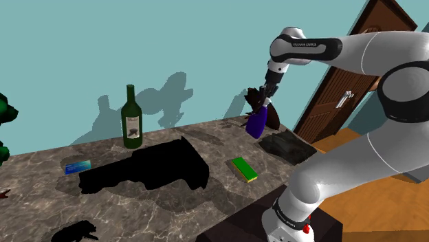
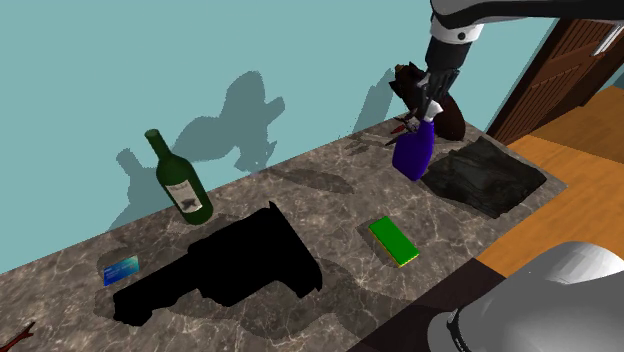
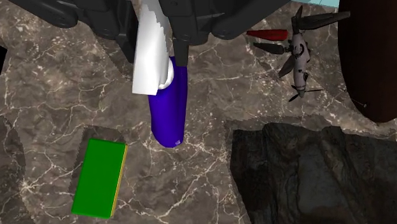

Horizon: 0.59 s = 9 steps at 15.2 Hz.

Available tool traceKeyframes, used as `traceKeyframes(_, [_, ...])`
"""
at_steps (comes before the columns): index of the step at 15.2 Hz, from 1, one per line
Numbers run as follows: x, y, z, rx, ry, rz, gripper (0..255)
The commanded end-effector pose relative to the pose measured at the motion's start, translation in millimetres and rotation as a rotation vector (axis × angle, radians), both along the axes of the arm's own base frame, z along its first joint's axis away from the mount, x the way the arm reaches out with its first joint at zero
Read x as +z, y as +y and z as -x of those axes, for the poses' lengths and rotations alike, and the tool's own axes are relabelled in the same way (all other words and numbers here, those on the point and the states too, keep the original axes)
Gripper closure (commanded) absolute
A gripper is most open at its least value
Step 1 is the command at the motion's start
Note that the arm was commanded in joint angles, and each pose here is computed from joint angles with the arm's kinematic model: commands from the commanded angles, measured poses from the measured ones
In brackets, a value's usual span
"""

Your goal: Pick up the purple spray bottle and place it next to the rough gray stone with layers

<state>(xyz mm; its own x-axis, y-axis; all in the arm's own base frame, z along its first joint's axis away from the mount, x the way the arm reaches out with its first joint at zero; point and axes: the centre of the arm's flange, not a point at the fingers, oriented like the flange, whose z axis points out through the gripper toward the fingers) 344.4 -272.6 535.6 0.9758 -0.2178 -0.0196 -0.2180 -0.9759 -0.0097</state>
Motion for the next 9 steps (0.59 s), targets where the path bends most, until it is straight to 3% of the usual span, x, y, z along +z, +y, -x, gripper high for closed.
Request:
traceKeyframes(1, [-11,0,0,0.000,-0.001,0.000,255])
traceKeyframes(9, [-53,0,0,0.000,-0.001,0.000,255])
